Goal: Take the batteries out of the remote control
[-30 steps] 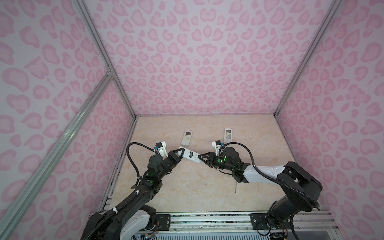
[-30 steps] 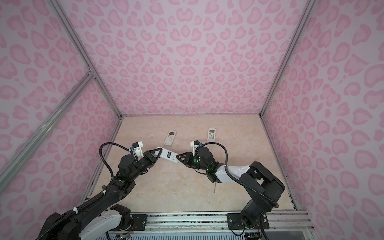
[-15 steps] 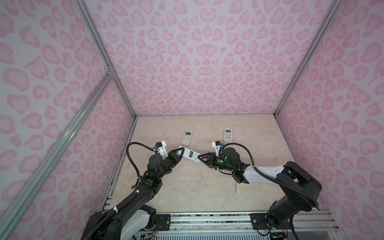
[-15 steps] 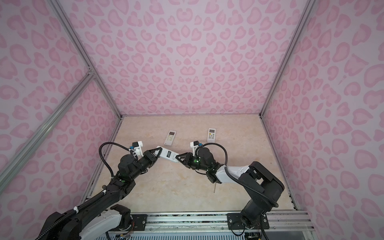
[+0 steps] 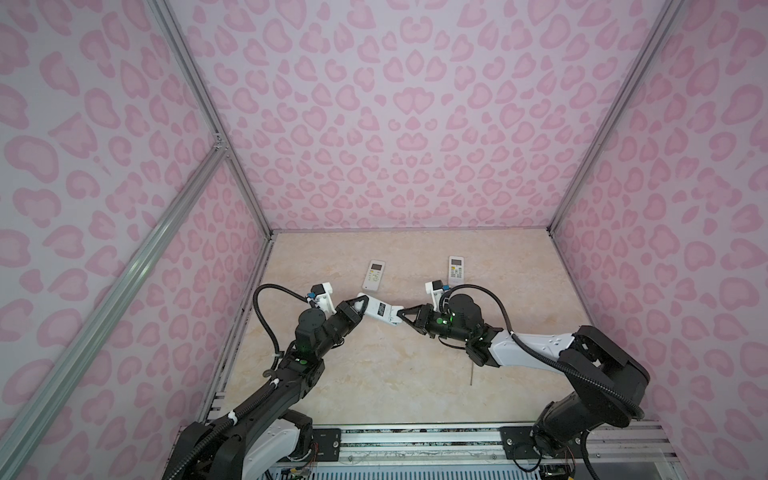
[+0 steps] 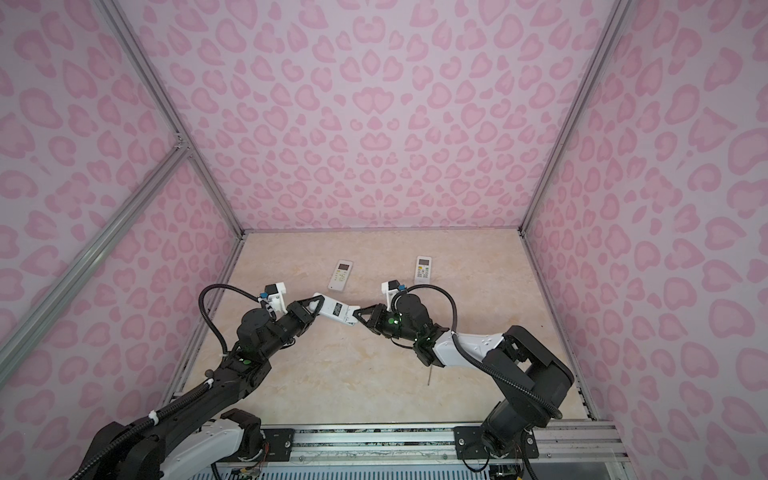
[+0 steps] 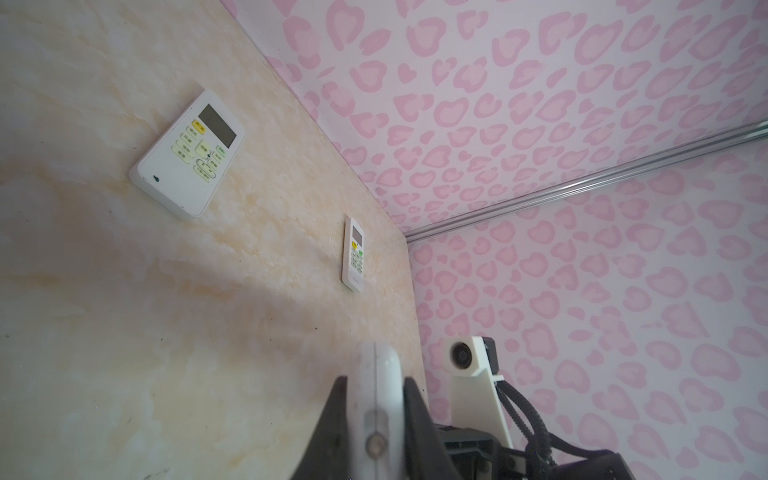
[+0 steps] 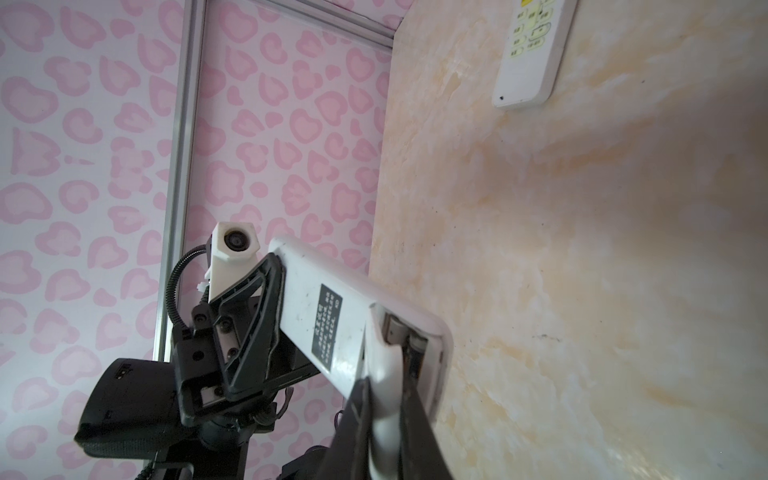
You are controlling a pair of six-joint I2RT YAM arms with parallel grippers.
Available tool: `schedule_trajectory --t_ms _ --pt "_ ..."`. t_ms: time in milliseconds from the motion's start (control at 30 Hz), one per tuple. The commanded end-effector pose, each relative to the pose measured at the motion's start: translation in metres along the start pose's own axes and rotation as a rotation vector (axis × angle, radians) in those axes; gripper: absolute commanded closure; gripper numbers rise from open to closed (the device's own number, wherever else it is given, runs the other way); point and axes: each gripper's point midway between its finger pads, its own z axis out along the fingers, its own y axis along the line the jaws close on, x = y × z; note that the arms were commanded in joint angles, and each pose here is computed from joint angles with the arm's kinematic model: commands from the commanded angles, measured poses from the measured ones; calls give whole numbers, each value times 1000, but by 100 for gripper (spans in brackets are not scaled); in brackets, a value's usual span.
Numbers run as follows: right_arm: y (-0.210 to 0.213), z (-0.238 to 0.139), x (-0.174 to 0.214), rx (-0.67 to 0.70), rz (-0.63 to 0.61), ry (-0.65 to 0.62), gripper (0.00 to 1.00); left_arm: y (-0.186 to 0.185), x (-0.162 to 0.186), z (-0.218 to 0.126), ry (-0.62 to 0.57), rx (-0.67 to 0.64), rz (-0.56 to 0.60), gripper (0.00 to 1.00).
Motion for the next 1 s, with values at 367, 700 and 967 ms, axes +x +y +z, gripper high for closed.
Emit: schedule_trajectory --t_ms 367,700,967 --pt "6 -1 1 -19 -18 16 98 -6 -5 3 -1 37 5 96" --pt "-27 -22 -25 130 -63 -14 100 20 3 10 36 -41 -6 96" --pt "-118 -83 -70 787 -368 59 98 67 30 32 156 -160 -74 96"
